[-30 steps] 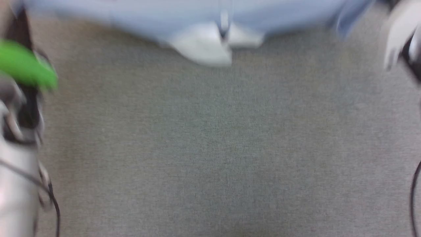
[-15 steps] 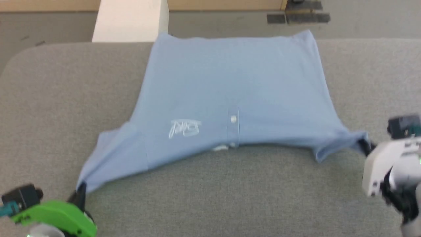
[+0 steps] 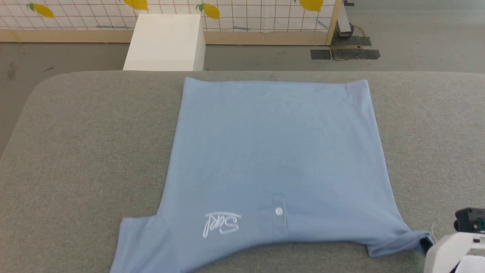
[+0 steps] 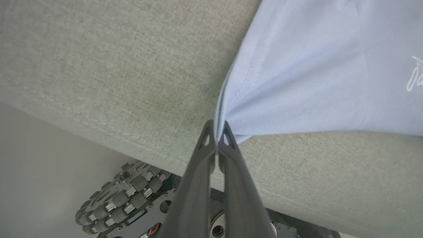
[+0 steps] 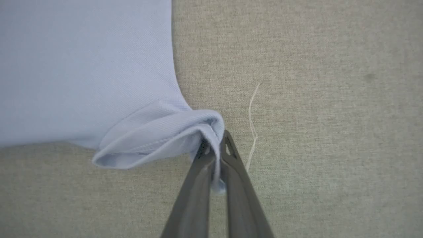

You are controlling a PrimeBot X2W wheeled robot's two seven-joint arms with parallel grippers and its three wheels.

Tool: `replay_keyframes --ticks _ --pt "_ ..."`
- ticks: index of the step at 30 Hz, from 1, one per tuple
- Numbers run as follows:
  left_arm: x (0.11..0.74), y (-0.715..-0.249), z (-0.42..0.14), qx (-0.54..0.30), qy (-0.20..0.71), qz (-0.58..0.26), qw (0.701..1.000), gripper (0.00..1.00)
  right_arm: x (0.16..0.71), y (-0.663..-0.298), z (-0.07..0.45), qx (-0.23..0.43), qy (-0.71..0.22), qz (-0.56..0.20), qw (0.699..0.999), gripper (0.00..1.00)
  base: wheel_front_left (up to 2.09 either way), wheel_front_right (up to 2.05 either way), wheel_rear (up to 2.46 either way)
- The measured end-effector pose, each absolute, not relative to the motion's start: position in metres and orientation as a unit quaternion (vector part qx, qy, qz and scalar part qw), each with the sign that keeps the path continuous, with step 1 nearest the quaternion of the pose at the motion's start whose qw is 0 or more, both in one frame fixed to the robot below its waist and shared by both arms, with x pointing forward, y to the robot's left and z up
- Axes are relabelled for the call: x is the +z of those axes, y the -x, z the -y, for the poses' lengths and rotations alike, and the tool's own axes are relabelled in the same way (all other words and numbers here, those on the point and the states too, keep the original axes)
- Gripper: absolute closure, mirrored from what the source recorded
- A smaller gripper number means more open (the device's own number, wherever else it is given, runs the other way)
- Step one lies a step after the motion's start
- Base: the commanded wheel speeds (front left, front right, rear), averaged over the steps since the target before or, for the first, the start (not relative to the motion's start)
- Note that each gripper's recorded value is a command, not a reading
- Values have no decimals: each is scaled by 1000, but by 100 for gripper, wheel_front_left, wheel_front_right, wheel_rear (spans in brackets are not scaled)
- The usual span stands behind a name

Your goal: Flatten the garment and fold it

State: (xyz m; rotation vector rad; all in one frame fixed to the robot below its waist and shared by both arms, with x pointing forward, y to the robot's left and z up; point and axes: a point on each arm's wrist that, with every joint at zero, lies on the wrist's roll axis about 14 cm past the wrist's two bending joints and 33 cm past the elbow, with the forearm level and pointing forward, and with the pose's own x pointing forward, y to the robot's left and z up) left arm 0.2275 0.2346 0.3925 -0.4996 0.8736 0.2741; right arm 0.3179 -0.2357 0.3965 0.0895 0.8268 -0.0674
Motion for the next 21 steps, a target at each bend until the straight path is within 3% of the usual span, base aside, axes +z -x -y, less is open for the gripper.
replay_keyframes --ticks 3,10,11,12,13,21 --pt "387 -214 -233 138 240 -439 855 100 387 -306 240 -44 -41 -425 903 100 0 0 0" --pt "388 -214 -229 136 244 -430 859 100 367 -296 236 -46 -56 -453 889 100 0 0 0" --pt "389 -215 -228 134 246 -427 860 100 366 -297 236 -45 -59 -450 890 91 0 0 0" --pt "390 -217 -228 132 246 -422 862 100 365 -298 234 -43 -62 -447 892 25 0 0 0" --pt "391 -220 -228 131 247 -415 866 100 365 -298 233 -42 -66 -443 893 0 0 0 0" --pt "406 -244 -230 113 230 -359 898 100 389 -320 238 -53 -85 -359 928 0 0 0 0"
